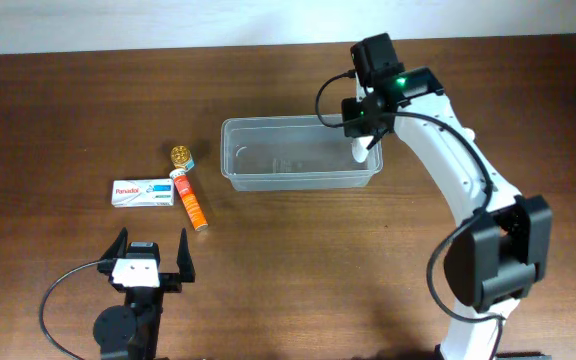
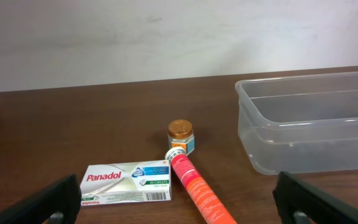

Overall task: Pack container
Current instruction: 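Carry the white bottle into the container and release it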

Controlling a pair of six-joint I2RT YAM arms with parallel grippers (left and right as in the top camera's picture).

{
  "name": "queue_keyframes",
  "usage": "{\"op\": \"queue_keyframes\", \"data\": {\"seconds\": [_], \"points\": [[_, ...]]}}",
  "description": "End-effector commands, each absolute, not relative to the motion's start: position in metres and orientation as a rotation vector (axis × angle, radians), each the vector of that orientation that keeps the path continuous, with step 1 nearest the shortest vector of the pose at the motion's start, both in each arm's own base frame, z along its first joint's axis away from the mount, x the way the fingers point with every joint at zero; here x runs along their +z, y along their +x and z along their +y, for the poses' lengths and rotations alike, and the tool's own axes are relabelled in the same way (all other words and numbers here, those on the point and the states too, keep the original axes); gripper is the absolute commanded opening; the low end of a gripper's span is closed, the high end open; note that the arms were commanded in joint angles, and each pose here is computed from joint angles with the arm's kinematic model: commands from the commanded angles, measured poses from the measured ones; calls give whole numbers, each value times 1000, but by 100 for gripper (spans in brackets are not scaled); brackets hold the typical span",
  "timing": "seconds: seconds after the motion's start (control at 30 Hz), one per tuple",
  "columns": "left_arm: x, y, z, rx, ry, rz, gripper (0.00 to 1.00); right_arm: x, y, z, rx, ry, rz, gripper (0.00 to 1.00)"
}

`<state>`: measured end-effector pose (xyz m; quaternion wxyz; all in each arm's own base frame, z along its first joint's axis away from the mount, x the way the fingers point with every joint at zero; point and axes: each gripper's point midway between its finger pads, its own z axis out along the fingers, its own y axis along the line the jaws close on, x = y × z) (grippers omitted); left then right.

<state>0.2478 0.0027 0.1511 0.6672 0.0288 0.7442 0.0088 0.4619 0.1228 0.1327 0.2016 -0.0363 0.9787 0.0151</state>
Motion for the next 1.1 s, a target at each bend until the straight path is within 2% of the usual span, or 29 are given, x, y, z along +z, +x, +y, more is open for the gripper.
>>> {"op": "queue_keyframes", "data": {"seconds": [0.0,0.87,0.93,1.07], "points": [[149,248,4,35,75,1680,100,127,473,126,35,-33,2716,19],[149,248,4,35,75,1680,100,83,488,128,0,-6,2745,20],[149,248,4,35,75,1680,100,83,488,127,-4,-6,2744,31],[149,248,4,35,75,1680,100,83,488,127,-4,-7,2745,45]]}}
